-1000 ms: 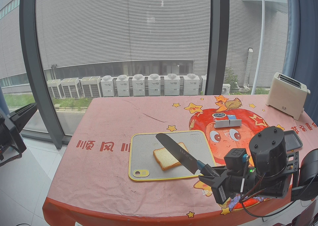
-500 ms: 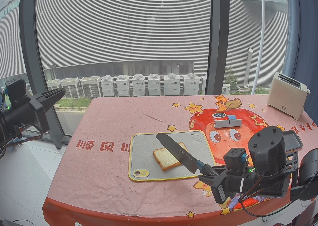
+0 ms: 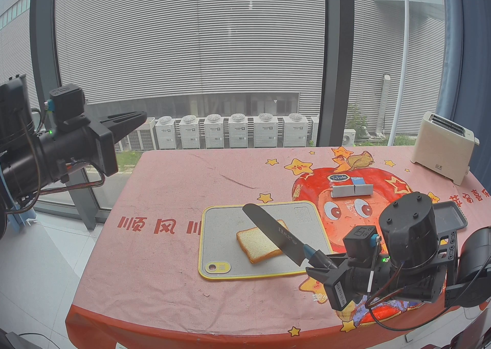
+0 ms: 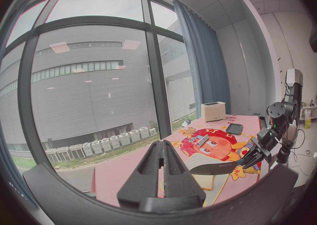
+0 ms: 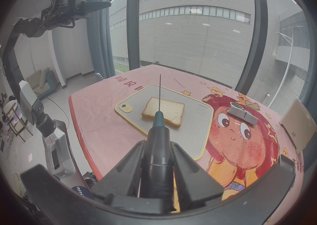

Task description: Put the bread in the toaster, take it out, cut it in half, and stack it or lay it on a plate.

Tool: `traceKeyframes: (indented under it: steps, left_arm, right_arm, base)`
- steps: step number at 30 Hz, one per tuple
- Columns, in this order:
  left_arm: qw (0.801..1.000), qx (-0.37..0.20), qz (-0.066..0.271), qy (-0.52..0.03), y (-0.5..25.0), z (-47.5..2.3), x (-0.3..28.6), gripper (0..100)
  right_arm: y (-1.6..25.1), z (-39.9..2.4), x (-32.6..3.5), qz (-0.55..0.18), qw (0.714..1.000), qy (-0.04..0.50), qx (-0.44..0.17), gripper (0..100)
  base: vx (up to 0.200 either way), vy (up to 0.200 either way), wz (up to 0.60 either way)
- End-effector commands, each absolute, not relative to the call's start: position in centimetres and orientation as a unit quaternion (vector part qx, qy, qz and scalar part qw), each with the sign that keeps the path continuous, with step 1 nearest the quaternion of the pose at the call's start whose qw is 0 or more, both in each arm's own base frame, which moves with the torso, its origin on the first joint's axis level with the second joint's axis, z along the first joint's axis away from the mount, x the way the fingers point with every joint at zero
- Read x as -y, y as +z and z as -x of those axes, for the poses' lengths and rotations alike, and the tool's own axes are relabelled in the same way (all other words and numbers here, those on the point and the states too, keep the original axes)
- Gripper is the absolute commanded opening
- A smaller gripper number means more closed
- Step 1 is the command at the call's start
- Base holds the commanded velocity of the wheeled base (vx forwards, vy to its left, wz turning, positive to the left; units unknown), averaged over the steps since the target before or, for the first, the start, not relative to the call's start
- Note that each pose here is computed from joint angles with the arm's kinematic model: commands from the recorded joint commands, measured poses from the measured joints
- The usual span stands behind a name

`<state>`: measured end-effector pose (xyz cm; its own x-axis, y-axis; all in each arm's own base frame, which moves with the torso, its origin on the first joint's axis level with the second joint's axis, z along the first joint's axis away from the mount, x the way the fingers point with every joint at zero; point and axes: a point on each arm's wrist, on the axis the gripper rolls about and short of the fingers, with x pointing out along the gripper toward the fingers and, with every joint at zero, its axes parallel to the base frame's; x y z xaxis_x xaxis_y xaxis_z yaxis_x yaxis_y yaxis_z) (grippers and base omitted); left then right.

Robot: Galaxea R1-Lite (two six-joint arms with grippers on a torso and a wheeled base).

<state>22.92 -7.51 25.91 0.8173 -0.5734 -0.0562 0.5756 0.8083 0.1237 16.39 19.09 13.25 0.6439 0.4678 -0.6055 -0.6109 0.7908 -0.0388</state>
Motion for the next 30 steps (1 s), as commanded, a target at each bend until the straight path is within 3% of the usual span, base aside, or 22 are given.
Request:
traceKeyframes:
  steps: [1,9,20,30]
  left_arm:
    - [0.944,-0.03,-0.068,-0.321,24.9,-25.1,9.2,0]
    - [0.935,-0.036,-0.068,-0.345,24.5,-27.2,11.6,0]
    - [0.934,-0.043,-0.068,-0.349,24.1,-27.9,12.0,0]
    - [0.915,-0.068,-0.071,-0.392,22.4,-27.8,14.9,0]
  right_arm:
    - [13.2,-16.7,-19.0,0.12,0.9,0.295,-0.298,0]
    - [12.8,-17.0,-19.3,0.124,0.899,0.29,-0.303,0]
    - [12.8,-16.8,-19.4,0.126,0.9,0.289,-0.301,0]
    - [12.4,-16.8,-19.7,0.13,0.897,0.291,-0.308,0]
  base:
    - [0.0,0.0,0.0]
    - [0.0,0.0,0.0]
    - [0.0,0.0,0.0]
    - [0.0,0.0,0.0]
